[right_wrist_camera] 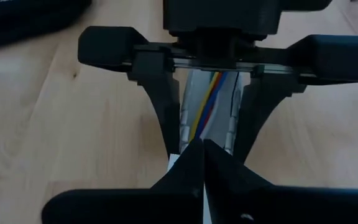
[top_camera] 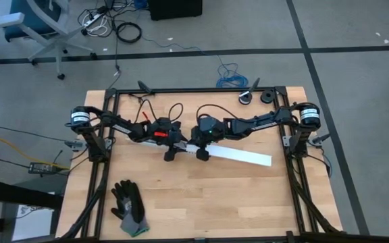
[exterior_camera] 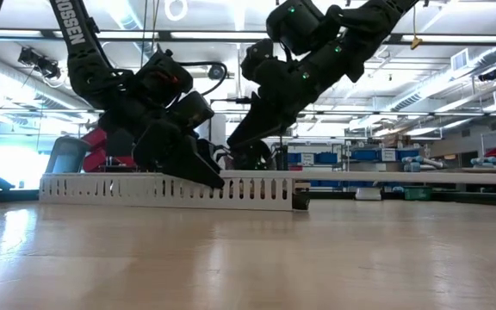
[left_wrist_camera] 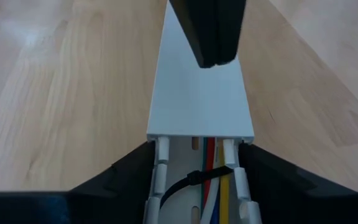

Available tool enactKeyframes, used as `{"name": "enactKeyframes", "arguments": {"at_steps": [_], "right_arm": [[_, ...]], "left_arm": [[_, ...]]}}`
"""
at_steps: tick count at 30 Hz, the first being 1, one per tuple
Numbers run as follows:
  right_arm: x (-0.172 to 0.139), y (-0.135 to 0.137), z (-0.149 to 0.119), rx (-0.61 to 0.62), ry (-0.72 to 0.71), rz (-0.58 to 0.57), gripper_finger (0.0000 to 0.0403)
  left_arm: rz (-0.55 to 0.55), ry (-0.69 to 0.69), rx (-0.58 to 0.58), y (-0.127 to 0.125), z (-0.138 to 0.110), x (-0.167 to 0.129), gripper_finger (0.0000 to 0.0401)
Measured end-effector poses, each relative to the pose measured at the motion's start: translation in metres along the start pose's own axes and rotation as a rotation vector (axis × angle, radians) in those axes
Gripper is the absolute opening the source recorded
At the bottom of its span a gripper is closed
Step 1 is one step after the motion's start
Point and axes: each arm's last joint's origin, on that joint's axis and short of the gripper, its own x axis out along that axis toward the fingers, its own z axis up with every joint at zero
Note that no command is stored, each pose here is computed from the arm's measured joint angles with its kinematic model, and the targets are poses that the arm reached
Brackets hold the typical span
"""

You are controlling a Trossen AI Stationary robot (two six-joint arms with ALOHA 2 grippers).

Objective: Ziptie cables
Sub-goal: Close the white cable duct with the cover

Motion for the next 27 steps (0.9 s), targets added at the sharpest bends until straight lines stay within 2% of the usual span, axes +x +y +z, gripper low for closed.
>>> {"name": "enactKeyframes", "arguments": {"at_steps": [12, 17, 27], "right_arm": [[0.000, -0.001, -0.002, 0.002, 0.016, -0.025, 0.0000], [0.000, -0.001, -0.002, 0.017, 0.017, -0.027, 0.0000], [0.000, -0.001, -0.002, 0.019, 0.022, -0.027, 0.0000]], "left_arm": [[-0.029, 0.000, -0.025, -0.001, 0.000, 0.000, 0.0302], [-0.016, 0.012, -0.033, 0.001, -0.001, -0.002, 0.0305], [-0.021, 0.129, -0.085, 0.002, -0.002, -0.022, 0.0305]]}}
